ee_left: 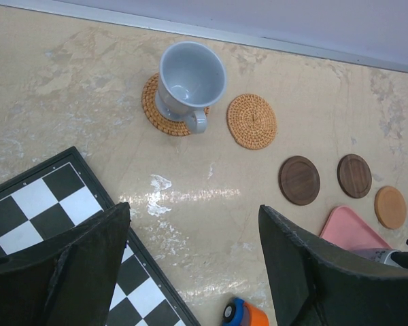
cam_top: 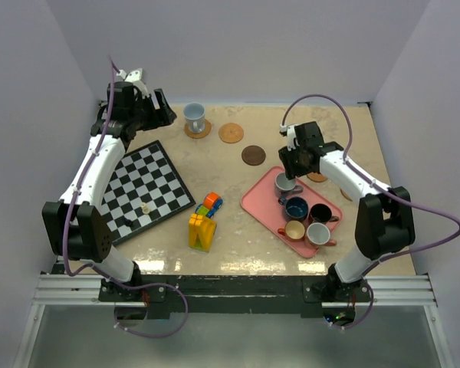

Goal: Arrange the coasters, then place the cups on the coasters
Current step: Pick up the cup from the tray.

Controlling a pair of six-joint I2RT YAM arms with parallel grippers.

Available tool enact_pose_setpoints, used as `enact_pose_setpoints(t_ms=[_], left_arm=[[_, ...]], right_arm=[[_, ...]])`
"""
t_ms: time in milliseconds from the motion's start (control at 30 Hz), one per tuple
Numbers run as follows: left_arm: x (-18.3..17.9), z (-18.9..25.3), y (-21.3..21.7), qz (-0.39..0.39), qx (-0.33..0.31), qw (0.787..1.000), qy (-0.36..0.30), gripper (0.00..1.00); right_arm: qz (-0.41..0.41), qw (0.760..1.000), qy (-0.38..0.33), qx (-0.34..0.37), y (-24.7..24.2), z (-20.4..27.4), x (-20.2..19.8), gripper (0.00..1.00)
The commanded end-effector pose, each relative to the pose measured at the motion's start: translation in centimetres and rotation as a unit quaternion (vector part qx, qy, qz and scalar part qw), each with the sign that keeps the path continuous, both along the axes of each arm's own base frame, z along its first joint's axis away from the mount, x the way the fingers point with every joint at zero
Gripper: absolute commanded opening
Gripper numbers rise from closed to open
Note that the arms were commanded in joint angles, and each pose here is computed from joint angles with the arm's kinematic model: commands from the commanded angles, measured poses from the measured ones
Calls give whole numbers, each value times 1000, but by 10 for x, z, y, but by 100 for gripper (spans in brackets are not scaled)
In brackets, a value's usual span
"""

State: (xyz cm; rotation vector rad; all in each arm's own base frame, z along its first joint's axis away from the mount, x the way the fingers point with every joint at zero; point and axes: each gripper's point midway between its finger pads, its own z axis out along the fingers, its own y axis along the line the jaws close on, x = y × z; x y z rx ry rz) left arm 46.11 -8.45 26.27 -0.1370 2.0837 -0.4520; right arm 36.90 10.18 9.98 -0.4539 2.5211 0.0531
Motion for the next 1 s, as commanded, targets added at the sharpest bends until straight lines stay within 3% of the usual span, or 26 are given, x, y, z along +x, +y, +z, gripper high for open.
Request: enact_pose_setpoints(t_ms=[0,300,467,533,733,967], left_arm=[[-5,20,1,0,6,1000,-28,80],[-4,17,2,1,11,1000,-26,80],[-1,19,3,2,12,1000,-28,80],[2,22,3,4,14,999,-32,80],[10,42,-1,19,25,998,-58,79],[12,69,-40,25,22,996,-87,79]], right_arm=[[42,998,-30,21,16,15,19,48],[66,997,-5,43,29,3,19,33],[68,996,8,50,32,0,17,14],[60,997,7,57,33,6,17,0],[-28,992,-27,122,44,61,31,0],[-207,951,-78,215,61,131,59,0]])
